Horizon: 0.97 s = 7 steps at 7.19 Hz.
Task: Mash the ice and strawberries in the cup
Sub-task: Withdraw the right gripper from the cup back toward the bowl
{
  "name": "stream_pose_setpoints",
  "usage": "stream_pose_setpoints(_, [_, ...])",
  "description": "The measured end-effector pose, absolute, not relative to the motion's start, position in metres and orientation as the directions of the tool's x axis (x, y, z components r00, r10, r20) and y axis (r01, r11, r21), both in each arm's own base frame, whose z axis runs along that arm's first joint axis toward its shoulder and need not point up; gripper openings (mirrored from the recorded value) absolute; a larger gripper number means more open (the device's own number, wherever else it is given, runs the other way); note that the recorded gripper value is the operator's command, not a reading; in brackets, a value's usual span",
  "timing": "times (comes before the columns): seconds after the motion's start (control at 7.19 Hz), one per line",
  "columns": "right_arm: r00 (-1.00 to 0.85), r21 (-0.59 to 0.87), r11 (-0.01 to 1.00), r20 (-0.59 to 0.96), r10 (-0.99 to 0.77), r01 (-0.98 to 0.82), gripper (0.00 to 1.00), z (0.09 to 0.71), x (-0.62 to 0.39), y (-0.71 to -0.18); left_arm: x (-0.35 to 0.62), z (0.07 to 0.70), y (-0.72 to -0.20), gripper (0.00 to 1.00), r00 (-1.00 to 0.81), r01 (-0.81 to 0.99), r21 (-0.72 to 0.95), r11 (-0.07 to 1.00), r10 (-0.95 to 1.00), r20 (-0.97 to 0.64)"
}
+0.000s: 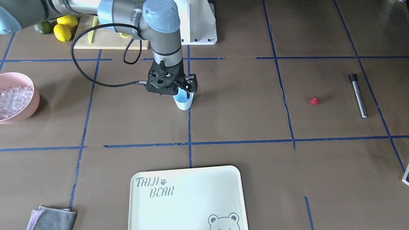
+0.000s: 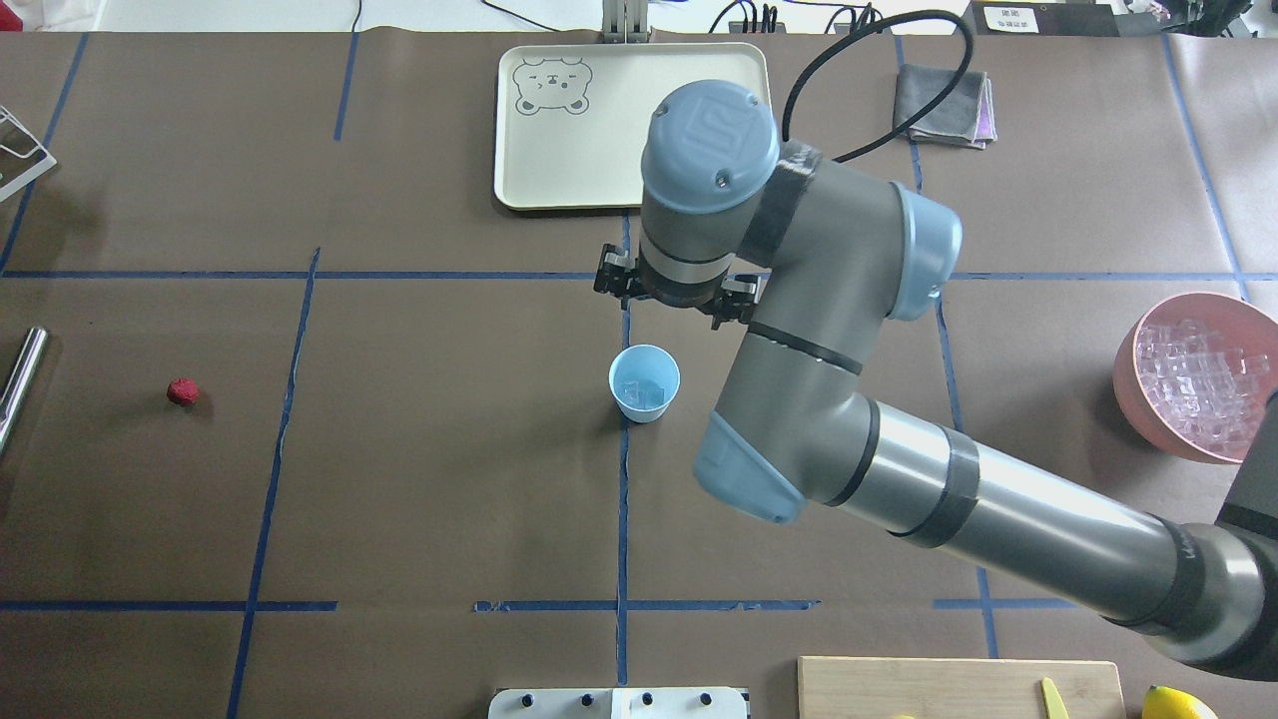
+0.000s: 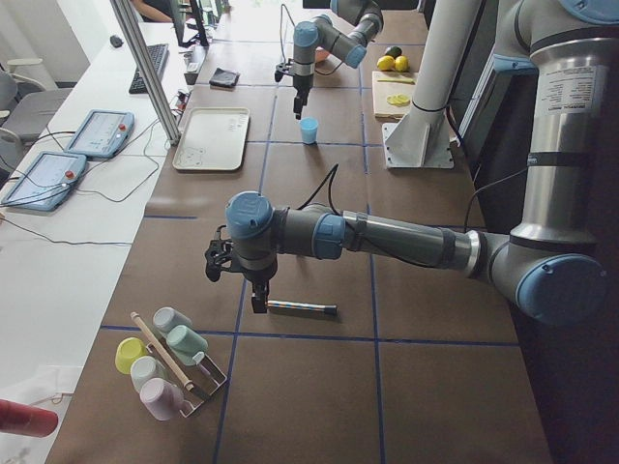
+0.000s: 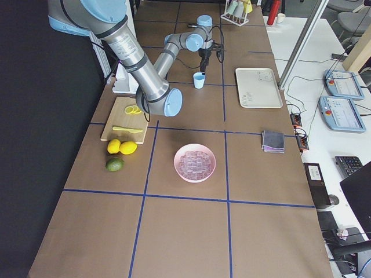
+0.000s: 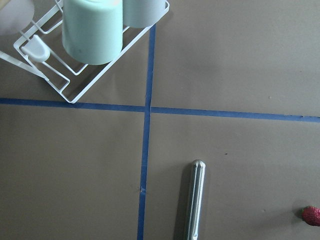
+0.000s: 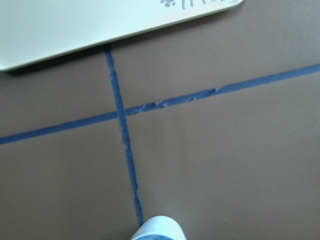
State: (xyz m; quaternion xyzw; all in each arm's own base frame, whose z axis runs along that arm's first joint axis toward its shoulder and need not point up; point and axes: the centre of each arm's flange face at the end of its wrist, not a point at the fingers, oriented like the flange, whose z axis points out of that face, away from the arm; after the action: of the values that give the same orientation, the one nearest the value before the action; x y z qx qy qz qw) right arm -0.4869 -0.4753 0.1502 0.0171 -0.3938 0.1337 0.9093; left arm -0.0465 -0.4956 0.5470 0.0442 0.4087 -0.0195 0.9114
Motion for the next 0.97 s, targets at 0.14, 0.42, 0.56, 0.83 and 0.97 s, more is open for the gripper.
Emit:
stream_pose_setpoints(0.14, [0.665,-0.039,0.964,0.716,0.211,-0.264,0.99,0.164,-0.443,-0.483,-0.041,0.517,-0.492,1.00,0.664,0.062,0.125,0.990,0.053,-0.746])
stream_pose_setpoints(0.42, [0.737,0.070,0.980,0.669,0.091,-0.184,0.99,0.188,-0.356,-0.497,-0.019,0.478,-0.486,1.00,0.657,0.030,0.188,0.982,0.122,-0.744])
stream_pose_setpoints(0.56, [0.754,0.100,0.986,0.655,0.037,-0.136,0.99,0.203,-0.313,-0.512,0.004,0.467,-0.487,1.00,0.648,0.021,0.185,0.982,0.128,-0.751])
stream_pose_setpoints(0.83, [0.757,0.138,0.990,0.650,-0.070,-0.027,0.99,0.268,-0.195,-0.552,0.070,0.443,-0.488,1.00,0.613,0.022,0.160,0.987,0.112,-0.782])
stream_pose_setpoints(0.97, [0.744,0.148,0.989,0.659,-0.114,0.021,0.99,0.306,-0.138,-0.565,0.106,0.434,-0.483,1.00,0.599,0.034,0.139,0.990,0.091,-0.796])
